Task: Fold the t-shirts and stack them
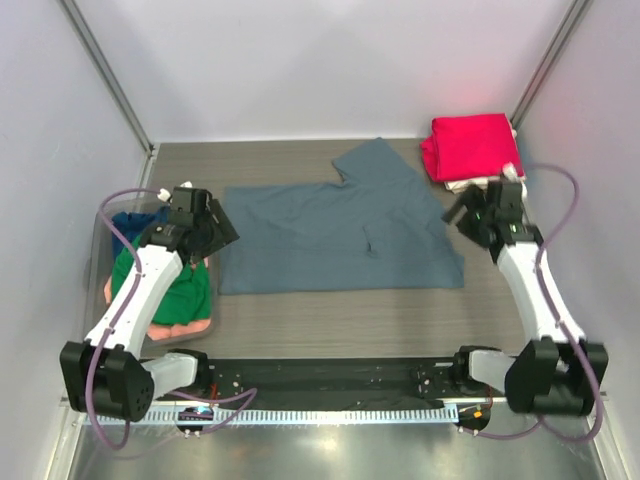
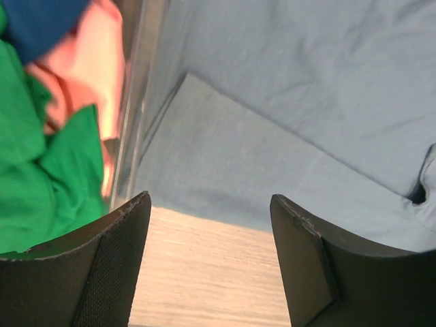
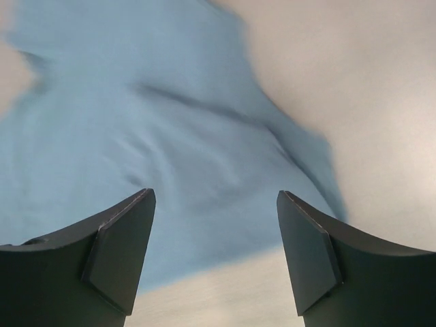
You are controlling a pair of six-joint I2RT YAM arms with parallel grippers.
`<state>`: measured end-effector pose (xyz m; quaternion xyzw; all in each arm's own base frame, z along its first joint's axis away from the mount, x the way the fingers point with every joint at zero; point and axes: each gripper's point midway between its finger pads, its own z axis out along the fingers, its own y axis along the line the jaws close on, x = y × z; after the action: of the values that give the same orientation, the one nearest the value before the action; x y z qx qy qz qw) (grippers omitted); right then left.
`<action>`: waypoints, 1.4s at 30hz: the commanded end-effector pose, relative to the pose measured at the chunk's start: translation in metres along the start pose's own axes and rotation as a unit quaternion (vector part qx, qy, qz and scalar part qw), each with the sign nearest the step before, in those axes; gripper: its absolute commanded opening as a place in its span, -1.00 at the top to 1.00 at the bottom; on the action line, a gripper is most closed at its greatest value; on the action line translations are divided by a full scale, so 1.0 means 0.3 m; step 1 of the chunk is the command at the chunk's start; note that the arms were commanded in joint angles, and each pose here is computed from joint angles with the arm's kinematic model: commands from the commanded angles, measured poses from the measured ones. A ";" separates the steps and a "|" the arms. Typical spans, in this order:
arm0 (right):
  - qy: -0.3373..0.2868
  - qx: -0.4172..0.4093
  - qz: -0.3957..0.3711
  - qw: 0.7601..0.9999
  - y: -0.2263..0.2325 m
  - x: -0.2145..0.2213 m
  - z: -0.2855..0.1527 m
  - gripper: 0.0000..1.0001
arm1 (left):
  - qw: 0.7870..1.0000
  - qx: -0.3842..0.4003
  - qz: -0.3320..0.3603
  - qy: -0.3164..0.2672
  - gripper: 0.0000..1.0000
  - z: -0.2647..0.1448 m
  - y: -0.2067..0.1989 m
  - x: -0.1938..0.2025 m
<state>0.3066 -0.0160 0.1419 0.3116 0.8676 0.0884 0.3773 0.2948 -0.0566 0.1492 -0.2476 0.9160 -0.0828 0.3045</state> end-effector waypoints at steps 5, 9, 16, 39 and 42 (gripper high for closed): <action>-0.081 -0.115 -0.131 0.981 0.578 -0.348 0.060 -0.57 | 0.999 0.010 0.031 0.034 -0.43 0.040 0.026 0.077; -0.084 -0.126 -0.164 0.975 0.714 -0.449 0.224 -0.57 | 0.986 0.119 0.024 0.113 -0.41 0.108 -0.079 0.216; -0.068 -0.141 -0.209 0.965 0.862 -0.504 0.580 -0.58 | 0.991 -0.123 -0.036 0.033 -0.37 0.083 0.250 0.184; -0.120 -0.208 -0.199 0.950 0.985 -0.268 1.144 -0.65 | 0.997 0.012 -0.070 0.000 -0.40 0.102 0.184 0.249; -0.091 -0.224 -0.206 0.948 1.012 -0.190 1.142 -0.47 | 0.998 0.012 -0.066 0.004 -0.40 0.112 0.180 0.251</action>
<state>0.7260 0.1350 0.0496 0.0514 0.8370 0.1419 0.5259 0.2429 -0.0537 0.0795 -0.3146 0.8895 -0.1358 0.3023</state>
